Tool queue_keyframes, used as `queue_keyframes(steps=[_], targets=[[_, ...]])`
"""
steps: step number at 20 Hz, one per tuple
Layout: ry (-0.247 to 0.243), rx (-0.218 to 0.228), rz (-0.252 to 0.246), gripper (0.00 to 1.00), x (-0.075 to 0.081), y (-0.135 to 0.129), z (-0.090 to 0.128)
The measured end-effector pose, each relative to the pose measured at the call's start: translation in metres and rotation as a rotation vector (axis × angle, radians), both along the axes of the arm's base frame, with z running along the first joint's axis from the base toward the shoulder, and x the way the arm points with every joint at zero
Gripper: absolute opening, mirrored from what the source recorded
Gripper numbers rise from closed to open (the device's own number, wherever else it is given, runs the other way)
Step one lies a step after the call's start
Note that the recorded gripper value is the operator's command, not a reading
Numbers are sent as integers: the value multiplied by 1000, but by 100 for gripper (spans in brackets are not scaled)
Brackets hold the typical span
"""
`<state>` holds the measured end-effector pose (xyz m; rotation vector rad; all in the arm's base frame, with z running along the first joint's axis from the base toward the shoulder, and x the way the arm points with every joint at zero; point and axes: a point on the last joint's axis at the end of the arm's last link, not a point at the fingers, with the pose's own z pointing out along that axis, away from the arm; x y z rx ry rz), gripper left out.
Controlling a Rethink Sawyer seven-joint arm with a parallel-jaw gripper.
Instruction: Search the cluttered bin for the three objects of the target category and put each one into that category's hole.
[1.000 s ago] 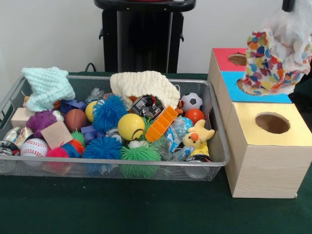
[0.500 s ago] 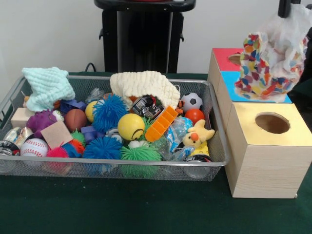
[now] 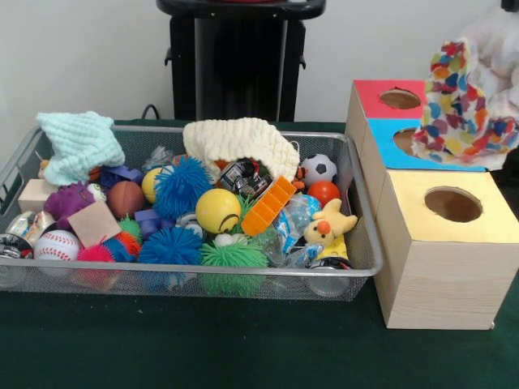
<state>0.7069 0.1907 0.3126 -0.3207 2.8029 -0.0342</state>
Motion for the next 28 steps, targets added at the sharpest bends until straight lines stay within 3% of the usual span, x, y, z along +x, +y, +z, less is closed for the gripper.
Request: queue_keyframes(steps=[7,14,28], targets=[[3,-1,22,0,6,17,20],[-2,-1,19,0,8,15,22],[-17,2,-42,0,20,-30,18]])
